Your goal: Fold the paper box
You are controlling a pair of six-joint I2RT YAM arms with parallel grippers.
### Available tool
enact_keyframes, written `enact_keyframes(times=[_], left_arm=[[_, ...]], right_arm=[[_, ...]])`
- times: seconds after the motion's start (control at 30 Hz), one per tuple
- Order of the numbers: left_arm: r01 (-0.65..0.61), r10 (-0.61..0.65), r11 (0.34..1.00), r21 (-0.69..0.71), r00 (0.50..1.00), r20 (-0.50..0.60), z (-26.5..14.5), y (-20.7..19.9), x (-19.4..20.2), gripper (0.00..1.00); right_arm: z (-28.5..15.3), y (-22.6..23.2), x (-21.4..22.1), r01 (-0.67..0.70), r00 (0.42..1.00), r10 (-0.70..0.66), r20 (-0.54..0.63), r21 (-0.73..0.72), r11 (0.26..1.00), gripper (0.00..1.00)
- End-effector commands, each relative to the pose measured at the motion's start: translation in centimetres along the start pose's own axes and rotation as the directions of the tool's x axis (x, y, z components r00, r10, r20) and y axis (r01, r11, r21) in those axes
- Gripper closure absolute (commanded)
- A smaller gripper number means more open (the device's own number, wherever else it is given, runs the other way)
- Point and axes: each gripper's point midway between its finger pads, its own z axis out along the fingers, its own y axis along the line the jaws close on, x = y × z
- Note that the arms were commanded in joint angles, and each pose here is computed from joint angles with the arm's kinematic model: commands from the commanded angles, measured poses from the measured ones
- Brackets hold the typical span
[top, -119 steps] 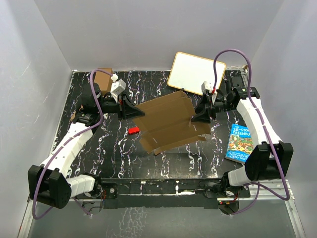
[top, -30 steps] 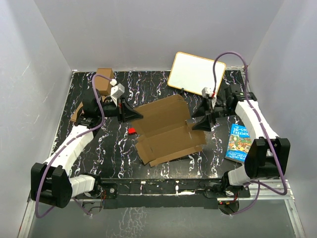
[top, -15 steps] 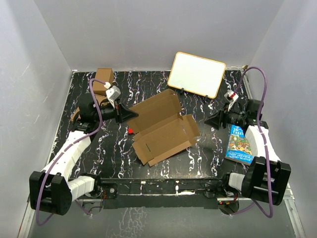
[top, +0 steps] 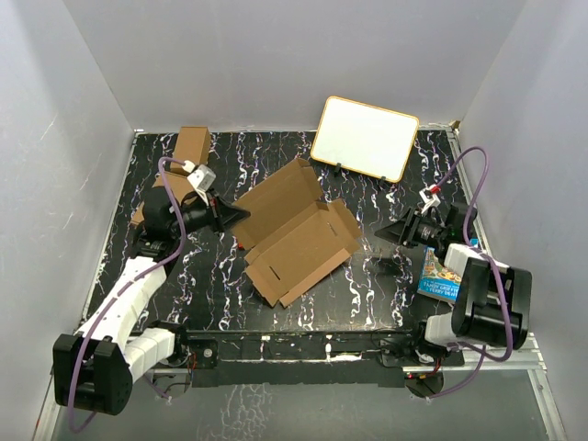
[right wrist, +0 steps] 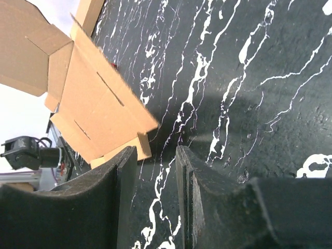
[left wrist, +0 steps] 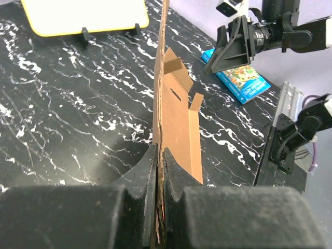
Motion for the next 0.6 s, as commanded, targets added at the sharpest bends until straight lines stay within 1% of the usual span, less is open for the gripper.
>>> enact_keyframes(times=[0.0,0.1,0.3,0.43,0.57], left_arm=[[0.013,-0.007,0.998,-0.062,0.996,0.084,-0.6,0.3,-1.2,1.00],[0.013,-0.007,0.999,-0.049,0.991,0.136,-0.6,-0.2,-1.7,1.00],[0.006,-0.002,1.000,-0.021,0.984,0.179,-0.8,-0.8,-2.0,1.00],[0.002,0.002,1.000,-0.022,0.980,0.198,-0.9,-0.9,-2.2,1.00],[0.016,-0.014,1.000,-0.008,0.980,0.200,-0.8,-1.0,-1.9,1.00]], right_arm=[[0.6,0.1,-0.5,-0.050,0.999,0.050,0.004,-0.077,0.996,0.60],[1.0,-0.3,0.1,-0.100,0.995,0.097,-0.027,-0.103,0.990,0.60],[2.2,-1.0,0.8,-0.160,0.986,0.154,-0.060,-0.100,0.982,0.59],[2.9,-1.4,1.1,-0.208,0.976,0.199,-0.091,-0.103,0.973,0.60],[3.3,-1.3,1.1,-0.228,0.971,0.217,-0.099,-0.114,0.967,0.60]])
